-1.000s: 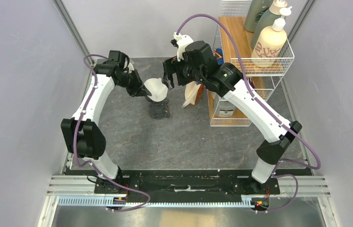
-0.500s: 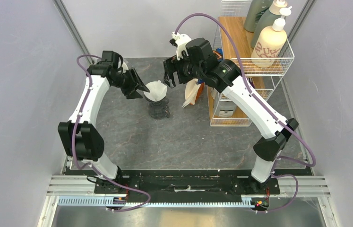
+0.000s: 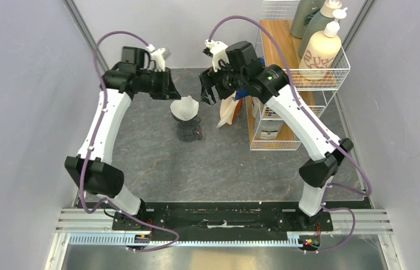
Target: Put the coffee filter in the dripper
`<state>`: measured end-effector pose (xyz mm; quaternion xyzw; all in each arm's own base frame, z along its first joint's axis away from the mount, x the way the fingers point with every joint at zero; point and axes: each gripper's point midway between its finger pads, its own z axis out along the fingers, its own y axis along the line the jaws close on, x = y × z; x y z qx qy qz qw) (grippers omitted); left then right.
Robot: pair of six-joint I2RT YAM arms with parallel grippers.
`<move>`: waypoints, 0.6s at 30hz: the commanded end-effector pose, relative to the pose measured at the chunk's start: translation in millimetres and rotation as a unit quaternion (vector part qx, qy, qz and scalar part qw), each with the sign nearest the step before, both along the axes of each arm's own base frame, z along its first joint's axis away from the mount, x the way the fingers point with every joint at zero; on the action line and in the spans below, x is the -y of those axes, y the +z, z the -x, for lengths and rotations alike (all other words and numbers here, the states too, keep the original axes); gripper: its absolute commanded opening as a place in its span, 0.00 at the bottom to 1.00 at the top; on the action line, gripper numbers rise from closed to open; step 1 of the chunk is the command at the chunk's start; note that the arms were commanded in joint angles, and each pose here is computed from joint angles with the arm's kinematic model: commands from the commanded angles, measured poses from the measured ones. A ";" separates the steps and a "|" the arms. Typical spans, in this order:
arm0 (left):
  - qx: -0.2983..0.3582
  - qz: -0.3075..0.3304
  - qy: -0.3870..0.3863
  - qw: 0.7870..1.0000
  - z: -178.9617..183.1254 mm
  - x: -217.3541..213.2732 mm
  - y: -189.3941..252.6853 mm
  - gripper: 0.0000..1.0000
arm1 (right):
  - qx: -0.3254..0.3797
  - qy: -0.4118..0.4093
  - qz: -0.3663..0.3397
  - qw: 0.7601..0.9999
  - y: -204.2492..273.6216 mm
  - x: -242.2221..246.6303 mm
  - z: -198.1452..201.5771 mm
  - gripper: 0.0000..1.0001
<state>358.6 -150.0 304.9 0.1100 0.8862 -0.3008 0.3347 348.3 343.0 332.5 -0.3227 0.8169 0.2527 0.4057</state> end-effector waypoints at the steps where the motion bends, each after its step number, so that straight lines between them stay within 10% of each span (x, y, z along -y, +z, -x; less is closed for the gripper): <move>1: 0.025 -0.104 -0.075 0.991 -6.2 10.0 -32.8 0.22 | 0.043 0.031 -0.053 0.997 59.3 14.6 32.9 0.83; 18: 0.007 -0.233 -0.102 0.967 -33.3 17.5 -126.7 0.02 | 0.040 0.071 -0.065 0.995 72.4 16.2 54.5 0.84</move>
